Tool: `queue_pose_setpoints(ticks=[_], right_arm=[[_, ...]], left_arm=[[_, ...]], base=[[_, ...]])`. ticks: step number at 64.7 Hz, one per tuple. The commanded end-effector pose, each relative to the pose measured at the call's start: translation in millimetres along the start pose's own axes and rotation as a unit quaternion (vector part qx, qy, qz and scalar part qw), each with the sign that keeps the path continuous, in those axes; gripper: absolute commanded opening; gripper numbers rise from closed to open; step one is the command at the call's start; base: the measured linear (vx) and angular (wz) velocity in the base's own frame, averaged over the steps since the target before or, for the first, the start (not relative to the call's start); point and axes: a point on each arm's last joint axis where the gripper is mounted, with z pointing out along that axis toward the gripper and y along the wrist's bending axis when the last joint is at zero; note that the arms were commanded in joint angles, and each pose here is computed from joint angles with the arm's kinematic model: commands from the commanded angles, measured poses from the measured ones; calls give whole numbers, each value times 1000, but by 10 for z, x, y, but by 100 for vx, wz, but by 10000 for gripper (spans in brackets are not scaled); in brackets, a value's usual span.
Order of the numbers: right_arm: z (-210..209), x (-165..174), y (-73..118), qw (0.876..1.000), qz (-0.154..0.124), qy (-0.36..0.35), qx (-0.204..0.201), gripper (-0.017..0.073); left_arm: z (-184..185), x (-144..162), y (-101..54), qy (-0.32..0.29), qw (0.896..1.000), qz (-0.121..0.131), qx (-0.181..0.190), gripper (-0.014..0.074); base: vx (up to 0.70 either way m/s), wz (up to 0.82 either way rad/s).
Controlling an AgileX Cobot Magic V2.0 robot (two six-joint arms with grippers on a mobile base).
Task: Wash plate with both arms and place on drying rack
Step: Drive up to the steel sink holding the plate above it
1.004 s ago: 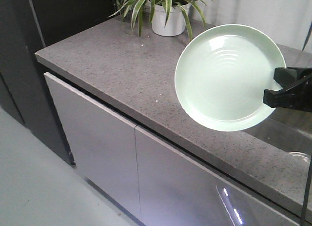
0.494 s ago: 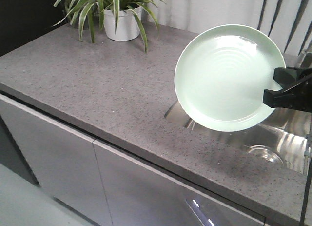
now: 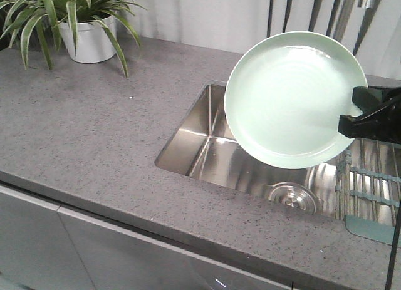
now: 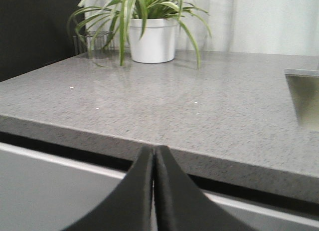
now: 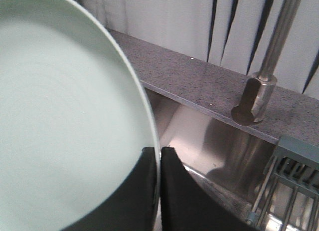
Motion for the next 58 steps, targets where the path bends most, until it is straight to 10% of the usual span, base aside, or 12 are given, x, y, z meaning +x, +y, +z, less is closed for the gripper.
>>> queue_pose_setpoints(ticks=[1,58], right_arm=[[-75,-175,-34,998,-1,-55,19,-5],[-75,-175,-34,998,-1,-55,19,-5]], left_arm=[[-5,-24,-1,-37,999,-9,2,-6],[-5,-24,-1,-37,999,-9,2,-6]], base=[[6,-26],[5,-23]])
